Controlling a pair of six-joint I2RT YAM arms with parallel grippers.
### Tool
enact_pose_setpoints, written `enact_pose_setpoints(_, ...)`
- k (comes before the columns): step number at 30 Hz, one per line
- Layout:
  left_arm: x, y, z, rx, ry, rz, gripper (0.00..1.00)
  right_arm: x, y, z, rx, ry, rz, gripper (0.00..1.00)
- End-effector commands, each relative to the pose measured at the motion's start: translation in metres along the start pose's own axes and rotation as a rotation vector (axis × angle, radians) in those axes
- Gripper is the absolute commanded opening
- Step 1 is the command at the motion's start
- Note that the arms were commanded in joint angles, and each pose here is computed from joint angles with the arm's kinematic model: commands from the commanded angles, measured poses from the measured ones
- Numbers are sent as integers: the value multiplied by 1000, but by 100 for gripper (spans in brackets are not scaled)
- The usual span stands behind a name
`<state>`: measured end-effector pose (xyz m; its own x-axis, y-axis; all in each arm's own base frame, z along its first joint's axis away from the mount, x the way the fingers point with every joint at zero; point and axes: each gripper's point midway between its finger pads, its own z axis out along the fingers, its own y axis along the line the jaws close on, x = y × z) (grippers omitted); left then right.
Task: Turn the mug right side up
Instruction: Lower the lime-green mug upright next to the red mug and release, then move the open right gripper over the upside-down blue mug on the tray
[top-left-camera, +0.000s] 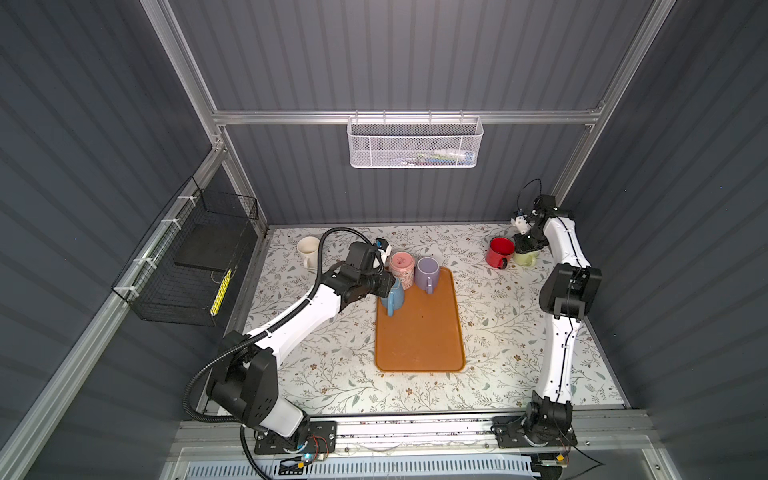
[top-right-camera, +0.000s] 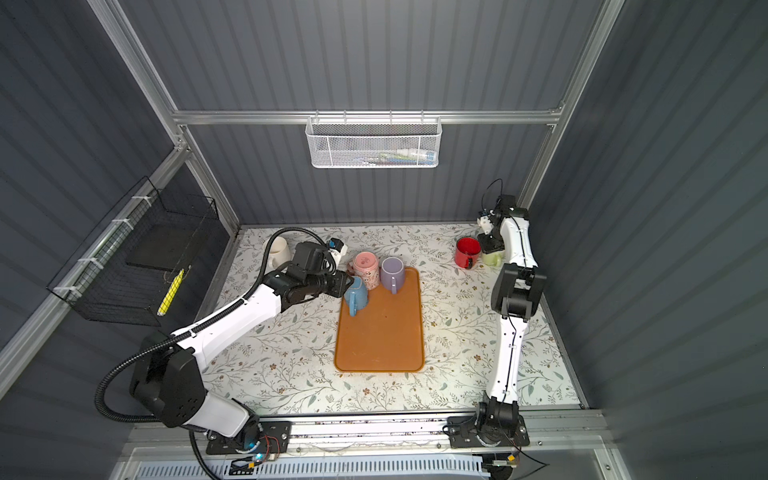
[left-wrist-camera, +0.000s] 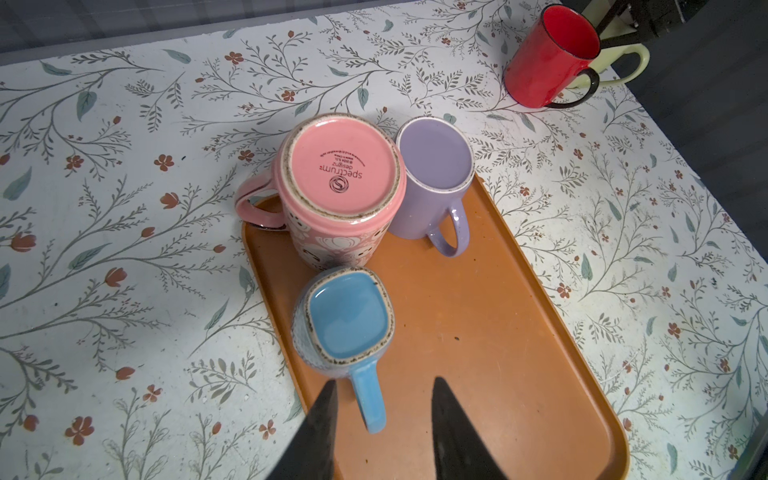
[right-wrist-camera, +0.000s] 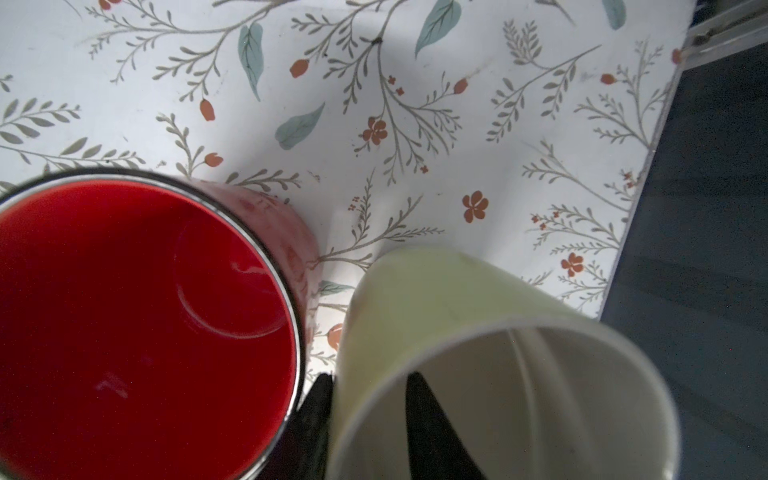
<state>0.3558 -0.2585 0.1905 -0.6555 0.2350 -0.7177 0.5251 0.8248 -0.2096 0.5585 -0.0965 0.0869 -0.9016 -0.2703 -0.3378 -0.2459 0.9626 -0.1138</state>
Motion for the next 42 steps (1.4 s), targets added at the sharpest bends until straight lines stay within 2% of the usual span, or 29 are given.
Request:
enact_pose_setpoints(1, -3, 0, -15, -11, -22, -6, 38, -14, 1, -32, 27, -53, 2, 37)
enact_pose_setpoints(12, -5, 0, -28, -19, -45, -21, 39, -25, 3, -60, 39, -104, 7, 43)
enact_pose_setpoints(18, -5, 7, -42, -57, -73, -35, 40, -41, 7, -109, 89, -196, 44, 48)
enact_pose_setpoints(20, -2, 13, -47, -75, -87, -59, 44, -46, 13, -131, 110, -235, 68, 50)
enact_pose_setpoints(23, 4, 22, -55, -89, -105, -105, 50, -51, 36, -162, 110, -301, 106, 52)
enact_pose_setpoints(30, 23, 41, -71, -125, -124, -164, 54, -37, 118, -198, 96, -462, 152, 55)
enact_pose_setpoints(34, 33, 49, -80, -151, -128, -175, 56, -20, 154, -206, 33, -446, 186, 56)
enact_pose_setpoints(37, 41, 53, -85, -161, -134, -182, 57, 0, 179, -203, 43, -434, 171, 57)
enact_pose_setpoints(42, 51, 61, -89, -197, -133, -191, 63, 30, 227, -200, -64, -442, 199, 60)
